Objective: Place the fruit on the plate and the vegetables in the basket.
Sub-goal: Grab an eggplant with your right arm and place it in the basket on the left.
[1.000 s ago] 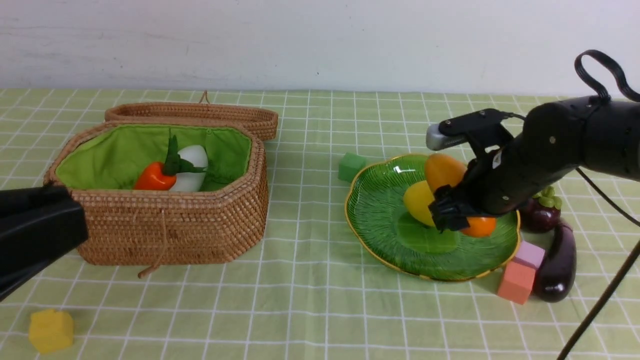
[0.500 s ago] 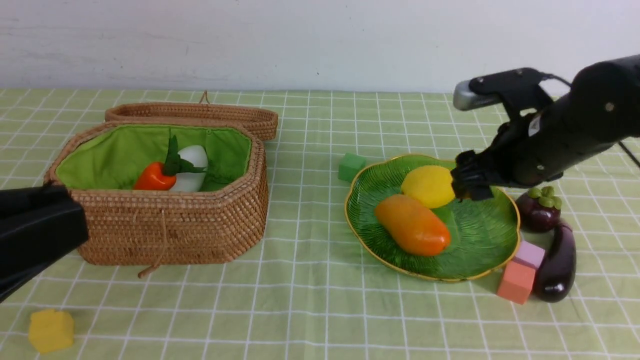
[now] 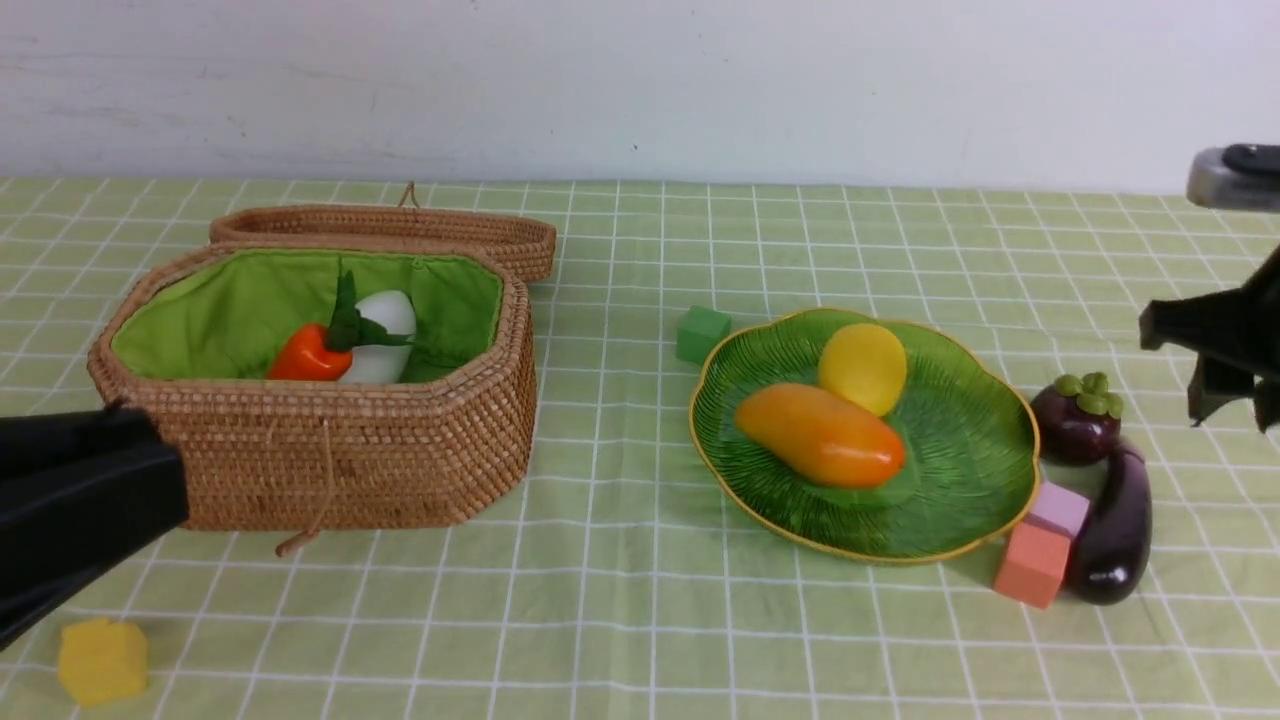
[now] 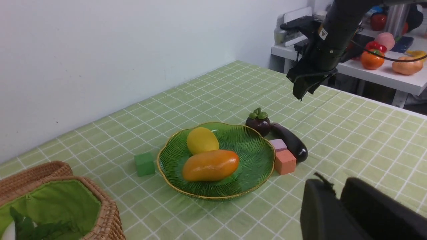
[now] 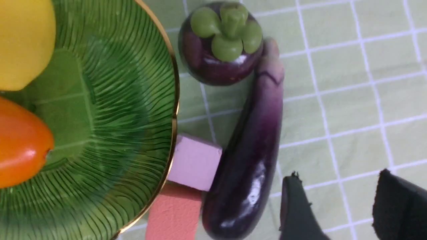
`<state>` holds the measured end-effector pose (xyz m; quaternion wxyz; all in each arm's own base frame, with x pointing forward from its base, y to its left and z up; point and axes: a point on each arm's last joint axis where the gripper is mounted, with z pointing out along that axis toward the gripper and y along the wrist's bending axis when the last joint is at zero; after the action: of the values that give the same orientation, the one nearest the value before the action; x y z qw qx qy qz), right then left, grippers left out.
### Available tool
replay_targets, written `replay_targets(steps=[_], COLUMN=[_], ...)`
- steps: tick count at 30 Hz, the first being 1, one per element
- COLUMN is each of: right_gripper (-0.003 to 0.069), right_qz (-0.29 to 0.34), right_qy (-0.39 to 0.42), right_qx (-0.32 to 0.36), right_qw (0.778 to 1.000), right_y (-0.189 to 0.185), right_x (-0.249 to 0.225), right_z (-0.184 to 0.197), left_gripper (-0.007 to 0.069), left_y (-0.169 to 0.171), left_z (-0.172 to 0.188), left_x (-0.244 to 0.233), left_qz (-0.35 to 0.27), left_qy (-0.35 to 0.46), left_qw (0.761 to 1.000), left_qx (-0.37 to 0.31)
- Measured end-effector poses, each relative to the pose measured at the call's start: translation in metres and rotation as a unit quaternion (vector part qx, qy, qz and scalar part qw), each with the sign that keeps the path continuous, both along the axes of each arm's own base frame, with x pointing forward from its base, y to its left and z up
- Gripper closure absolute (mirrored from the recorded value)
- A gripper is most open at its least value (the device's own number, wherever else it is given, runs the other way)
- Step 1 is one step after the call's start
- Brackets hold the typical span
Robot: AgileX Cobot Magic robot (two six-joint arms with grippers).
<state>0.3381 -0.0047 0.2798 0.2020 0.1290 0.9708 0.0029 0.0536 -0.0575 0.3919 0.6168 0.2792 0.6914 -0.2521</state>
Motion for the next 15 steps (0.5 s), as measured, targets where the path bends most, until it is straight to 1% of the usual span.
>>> replay_targets(steps=[3, 5, 6, 7, 9, 12, 15], right_gripper=[0.0272, 0.0211, 0.0205, 0.0169, 0.013, 0.011, 0.011], right_qz=[-0.031, -0.046, -0.047, -0.052, -0.055, -0.059, -0.06], right_qy=[0.038, 0.067, 0.07, 0.081, 0.085, 0.084, 0.084], right_qx=[0.046, 0.066, 0.067, 0.072, 0.072, 0.072, 0.072], right_qw=[0.998, 0.995, 0.994, 0.993, 0.992, 0.992, 0.992], right_y=[-0.006, -0.008, -0.008, -0.01, -0.01, -0.011, -0.012], right_x=[0.008, 0.016, 0.017, 0.022, 0.029, 0.039, 0.042], right_z=[-0.022, -0.044, -0.046, -0.06, -0.075, -0.096, -0.105], left_gripper=[0.0535, 0.0533, 0.0533, 0.0534, 0.0533, 0.0533, 0.0533], left_y=[0.0, 0.0, 0.0, -0.001, -0.001, -0.001, -0.001], left_z=[-0.001, -0.001, -0.001, -0.002, -0.002, -0.002, -0.002], left_x=[0.0, -0.001, -0.001, -0.001, -0.001, -0.001, -0.001], left_qz=[-0.002, -0.005, -0.005, -0.006, -0.006, -0.007, -0.007], left_qy=[0.003, 0.006, 0.006, 0.008, 0.008, 0.009, 0.009], left_qw=[1.0, 1.0, 1.0, 1.0, 1.0, 1.0, 1.0], left_qx=[0.002, 0.005, 0.005, 0.007, 0.007, 0.008, 0.008])
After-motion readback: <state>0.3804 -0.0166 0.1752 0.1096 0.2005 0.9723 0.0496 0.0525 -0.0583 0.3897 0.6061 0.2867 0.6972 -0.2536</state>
